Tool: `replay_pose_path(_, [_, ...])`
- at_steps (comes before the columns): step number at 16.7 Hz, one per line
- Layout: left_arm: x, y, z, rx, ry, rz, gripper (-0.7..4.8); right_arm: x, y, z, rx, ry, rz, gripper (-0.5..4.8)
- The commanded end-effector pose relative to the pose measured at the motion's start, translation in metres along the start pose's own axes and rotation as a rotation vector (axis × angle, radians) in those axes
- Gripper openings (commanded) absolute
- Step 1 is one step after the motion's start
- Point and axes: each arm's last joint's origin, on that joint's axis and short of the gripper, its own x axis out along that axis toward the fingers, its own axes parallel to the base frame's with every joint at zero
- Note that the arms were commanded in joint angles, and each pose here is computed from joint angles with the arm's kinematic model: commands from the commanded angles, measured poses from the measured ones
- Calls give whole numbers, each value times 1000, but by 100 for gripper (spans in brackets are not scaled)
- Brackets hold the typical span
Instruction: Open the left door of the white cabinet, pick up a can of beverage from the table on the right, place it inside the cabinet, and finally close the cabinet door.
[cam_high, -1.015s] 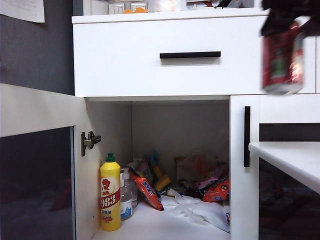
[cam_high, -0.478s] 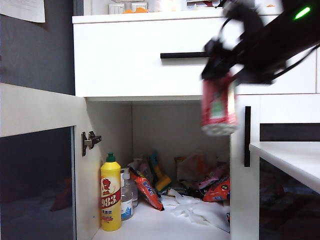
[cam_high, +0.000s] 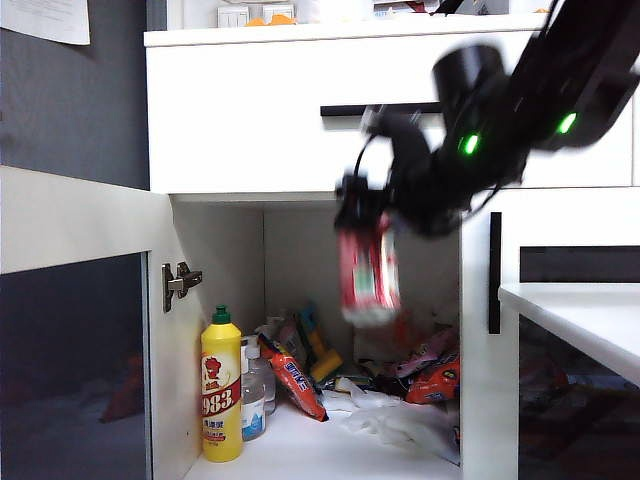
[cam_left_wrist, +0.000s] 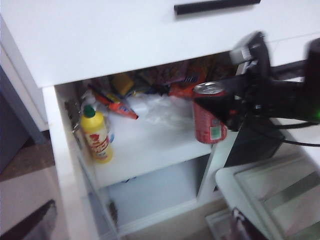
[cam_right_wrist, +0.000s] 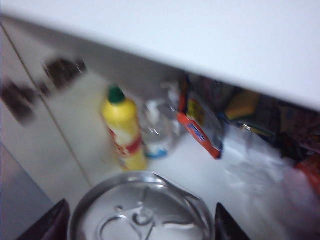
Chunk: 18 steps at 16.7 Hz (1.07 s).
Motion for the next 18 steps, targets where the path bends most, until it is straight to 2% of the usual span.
replay_pose_path(1, [-1, 1, 0, 24, 7, 30, 475, 12, -3, -5, -122, -27, 1, 171])
replay_pose_path(4, [0, 1, 0, 24, 7, 40, 476, 21, -14, -25, -153, 26, -13, 171])
replay_pose_path(7, [0, 2, 0, 45, 8, 50, 476, 32, -36, -46, -148, 12, 21, 171])
replay_pose_path(12, [1, 2, -1, 47, 11, 50, 476, 65, -47, -39, -150, -43, 80, 171])
replay_pose_path(18, [12, -1, -19, 62, 76, 48, 476, 107, -57, -43, -152, -82, 75, 171])
